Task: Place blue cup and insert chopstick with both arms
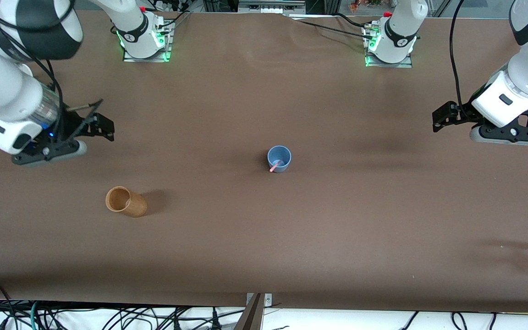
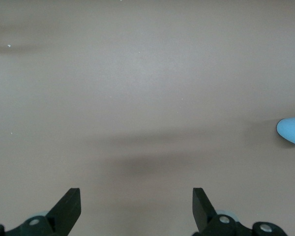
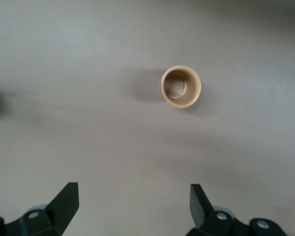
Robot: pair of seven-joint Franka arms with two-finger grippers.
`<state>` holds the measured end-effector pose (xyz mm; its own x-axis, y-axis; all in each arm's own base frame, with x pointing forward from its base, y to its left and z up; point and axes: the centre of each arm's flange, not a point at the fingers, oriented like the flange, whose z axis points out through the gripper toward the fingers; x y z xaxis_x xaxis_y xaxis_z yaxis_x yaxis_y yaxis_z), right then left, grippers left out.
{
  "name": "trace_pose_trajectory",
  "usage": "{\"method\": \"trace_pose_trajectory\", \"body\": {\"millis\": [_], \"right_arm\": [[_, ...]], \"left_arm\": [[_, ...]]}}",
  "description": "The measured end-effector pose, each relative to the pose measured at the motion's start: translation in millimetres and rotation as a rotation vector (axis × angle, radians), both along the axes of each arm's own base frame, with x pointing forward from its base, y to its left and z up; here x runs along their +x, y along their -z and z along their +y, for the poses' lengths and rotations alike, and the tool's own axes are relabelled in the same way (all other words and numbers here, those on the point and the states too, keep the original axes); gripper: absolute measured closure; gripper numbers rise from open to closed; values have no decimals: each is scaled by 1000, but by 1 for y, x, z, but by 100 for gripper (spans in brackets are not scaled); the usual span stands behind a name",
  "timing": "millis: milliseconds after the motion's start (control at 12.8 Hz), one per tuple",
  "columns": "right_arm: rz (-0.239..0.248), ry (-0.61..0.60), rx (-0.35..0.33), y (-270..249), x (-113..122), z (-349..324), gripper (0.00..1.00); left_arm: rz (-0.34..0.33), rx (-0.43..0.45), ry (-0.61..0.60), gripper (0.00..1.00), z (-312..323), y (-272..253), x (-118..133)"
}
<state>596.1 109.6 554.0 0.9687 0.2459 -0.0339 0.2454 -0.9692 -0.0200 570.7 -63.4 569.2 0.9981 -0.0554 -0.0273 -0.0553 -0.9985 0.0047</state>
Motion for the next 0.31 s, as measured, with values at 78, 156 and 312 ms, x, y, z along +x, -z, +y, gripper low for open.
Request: {"method": "trace_pose_trajectory", "body": {"millis": [78, 156, 312], "right_arm": [[-4, 0, 6, -6, -8, -3, 0], [-8, 0, 10, -10, -13, -4, 0], [-11, -2, 13, -13, -17, -4, 0]], "left_arm": [[0, 0, 0, 0, 0, 0, 0], [0, 0, 0, 0, 0, 0, 0], [0, 0, 0, 0, 0, 0, 0]]}}
